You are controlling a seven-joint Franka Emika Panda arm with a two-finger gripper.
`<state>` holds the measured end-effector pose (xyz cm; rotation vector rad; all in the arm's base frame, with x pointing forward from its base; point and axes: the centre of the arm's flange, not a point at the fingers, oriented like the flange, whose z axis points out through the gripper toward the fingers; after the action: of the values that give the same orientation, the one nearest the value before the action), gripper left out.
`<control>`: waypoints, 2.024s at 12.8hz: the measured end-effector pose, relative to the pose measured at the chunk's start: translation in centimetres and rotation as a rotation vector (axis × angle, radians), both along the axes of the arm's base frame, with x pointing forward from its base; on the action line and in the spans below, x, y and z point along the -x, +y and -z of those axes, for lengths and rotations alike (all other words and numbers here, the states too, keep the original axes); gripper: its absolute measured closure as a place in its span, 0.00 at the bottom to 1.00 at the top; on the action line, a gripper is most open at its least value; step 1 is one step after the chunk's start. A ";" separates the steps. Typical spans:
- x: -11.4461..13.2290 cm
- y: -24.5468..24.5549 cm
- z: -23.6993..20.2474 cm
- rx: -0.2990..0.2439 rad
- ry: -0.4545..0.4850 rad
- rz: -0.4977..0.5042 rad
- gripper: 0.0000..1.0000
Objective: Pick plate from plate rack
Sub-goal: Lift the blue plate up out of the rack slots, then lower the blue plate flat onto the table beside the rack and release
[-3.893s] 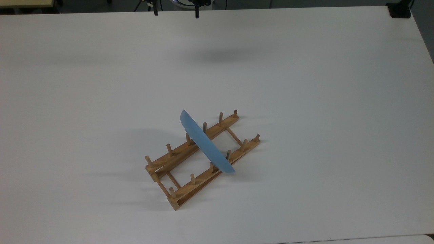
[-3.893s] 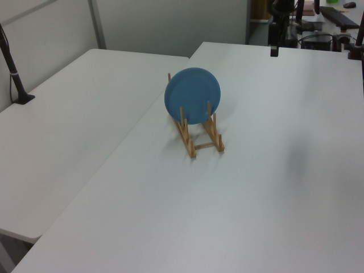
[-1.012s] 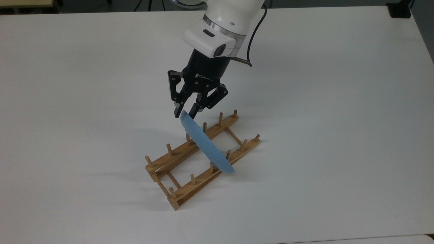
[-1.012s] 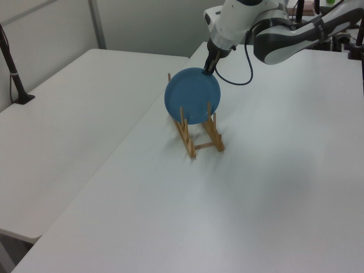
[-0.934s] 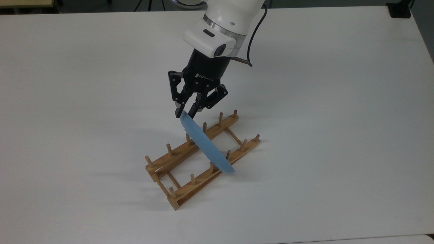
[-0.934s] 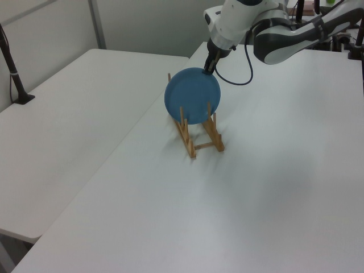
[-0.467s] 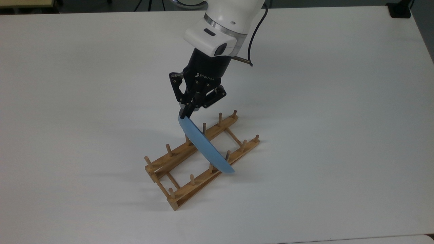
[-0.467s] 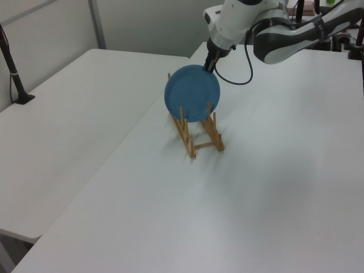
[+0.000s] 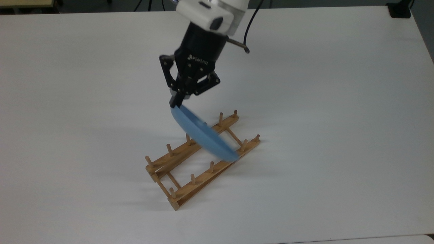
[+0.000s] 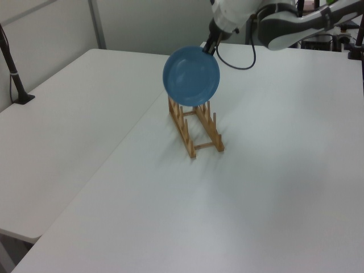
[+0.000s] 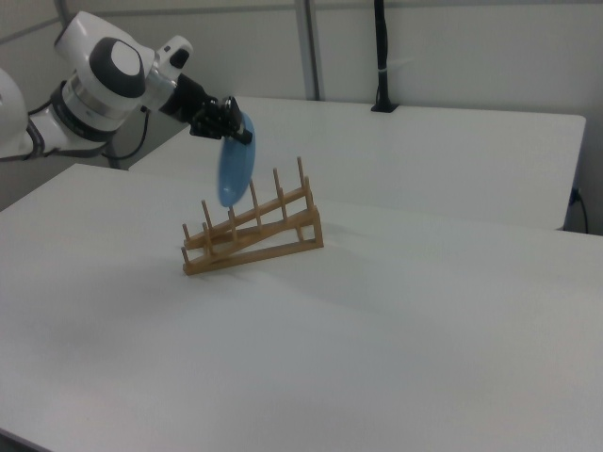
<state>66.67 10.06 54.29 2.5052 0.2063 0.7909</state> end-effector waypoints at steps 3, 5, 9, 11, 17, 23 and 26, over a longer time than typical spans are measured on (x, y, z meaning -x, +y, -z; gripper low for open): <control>0.6 -0.6 -2.2 -0.002 -0.032 0.009 0.95; 0.8 -1.7 -2.9 -0.014 -0.041 0.028 0.96; 1.1 -3.7 -1.3 -0.236 0.139 0.037 0.96; 1.7 -4.9 -0.5 -0.325 0.285 -0.023 0.96; 5.3 -7.0 4.6 -0.320 0.710 -0.308 0.96; 8.8 -7.2 14.1 -0.269 0.965 -0.556 0.96; 9.6 -7.1 18.1 -0.278 1.041 -0.596 0.96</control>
<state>57.07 2.95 36.15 2.9048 1.2956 -0.4248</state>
